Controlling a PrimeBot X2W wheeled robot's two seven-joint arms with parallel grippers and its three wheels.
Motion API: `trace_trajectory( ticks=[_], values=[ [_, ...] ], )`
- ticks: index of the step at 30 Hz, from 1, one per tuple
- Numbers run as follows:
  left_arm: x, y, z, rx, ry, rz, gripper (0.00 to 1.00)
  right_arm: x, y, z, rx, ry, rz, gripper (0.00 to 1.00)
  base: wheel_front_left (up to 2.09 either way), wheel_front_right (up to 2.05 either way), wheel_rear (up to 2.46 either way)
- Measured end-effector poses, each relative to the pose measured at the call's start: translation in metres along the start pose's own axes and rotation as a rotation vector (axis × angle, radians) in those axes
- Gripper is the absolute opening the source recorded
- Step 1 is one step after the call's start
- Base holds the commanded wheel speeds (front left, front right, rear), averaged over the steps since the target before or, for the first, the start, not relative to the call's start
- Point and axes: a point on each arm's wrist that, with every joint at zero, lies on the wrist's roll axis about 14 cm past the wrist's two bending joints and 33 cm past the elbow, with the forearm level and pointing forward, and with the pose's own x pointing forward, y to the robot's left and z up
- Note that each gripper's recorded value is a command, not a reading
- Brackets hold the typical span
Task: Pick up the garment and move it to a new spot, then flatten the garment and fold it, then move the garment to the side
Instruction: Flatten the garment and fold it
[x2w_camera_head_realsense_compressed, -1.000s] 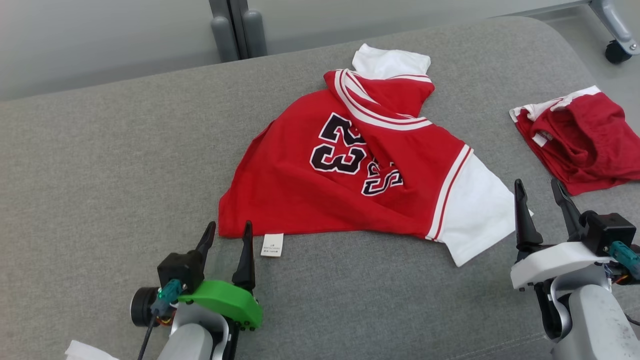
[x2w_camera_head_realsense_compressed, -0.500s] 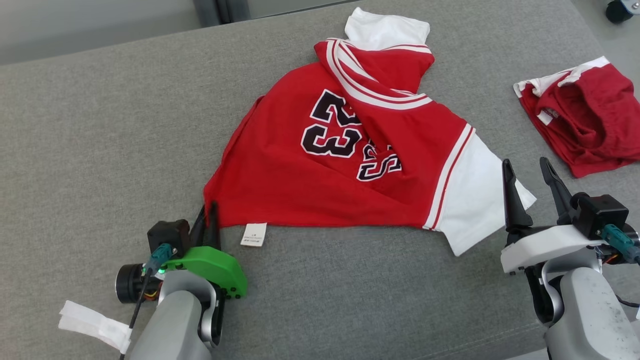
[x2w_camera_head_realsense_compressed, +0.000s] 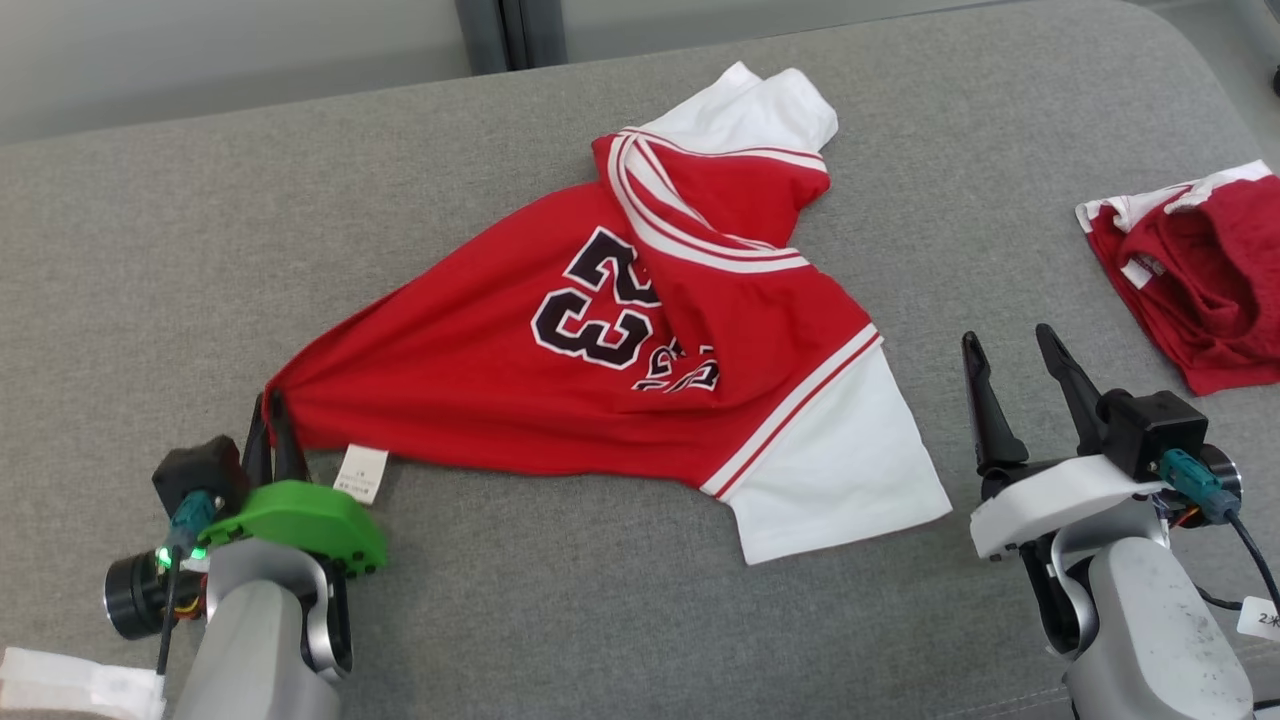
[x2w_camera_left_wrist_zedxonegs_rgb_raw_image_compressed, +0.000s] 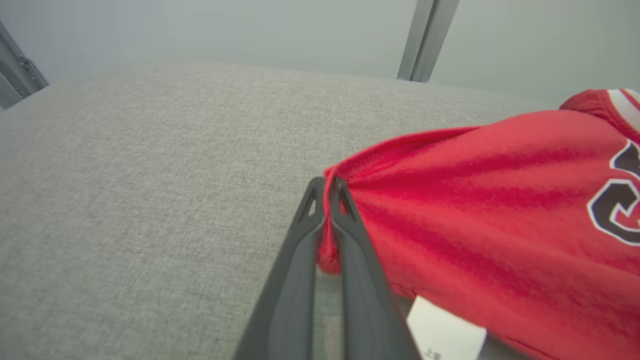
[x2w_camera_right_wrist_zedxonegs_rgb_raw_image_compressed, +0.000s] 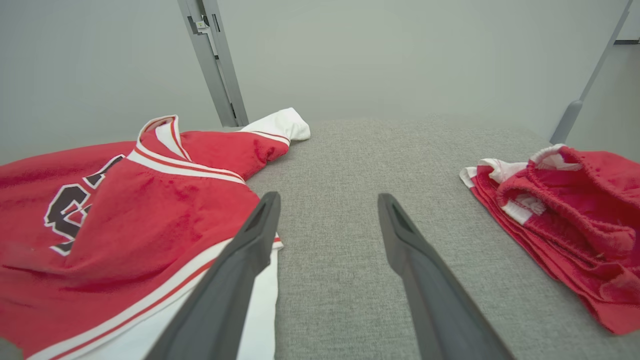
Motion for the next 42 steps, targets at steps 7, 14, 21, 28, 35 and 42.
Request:
trace_trajectory(
  ticks=[7, 14, 21, 28, 35, 42],
  values=[
    [-0.037, 0.034, -0.027, -0.018, 0.07, 0.094, 0.0, -0.008, 0.016, 0.004, 0.015, -0.006, 0.042, 1.0, 0.0, 0.0, 0.0],
    [-0.07, 0.044, -0.038, -0.05, 0.089, 0.107, 1.0, -0.019, 0.027, 0.006, 0.025, -0.007, 0.072, 1.0, 0.0, 0.0, 0.0],
    [-0.078, 0.04, 0.001, 0.028, -0.044, 0.073, 1.0, -0.021, 0.046, 0.015, 0.015, -0.032, 0.128, 1.0, 0.0, 0.0, 0.0],
    [-0.098, 0.027, -0.002, 0.108, -0.057, 0.011, 1.0, -0.039, 0.056, 0.006, -0.028, -0.004, 0.165, 1.0, 0.0, 0.0, 0.0],
    [-0.108, 0.019, -0.016, 0.095, -0.022, -0.008, 1.0, -0.047, 0.058, -0.013, -0.052, 0.056, 0.176, 1.0, 0.0, 0.0, 0.0],
    [-0.103, 0.019, -0.024, 0.086, 0.008, 0.001, 1.0, -0.045, 0.054, -0.049, -0.088, 0.172, 0.176, 1.0, 0.0, 0.0, 0.0]
  ],
)
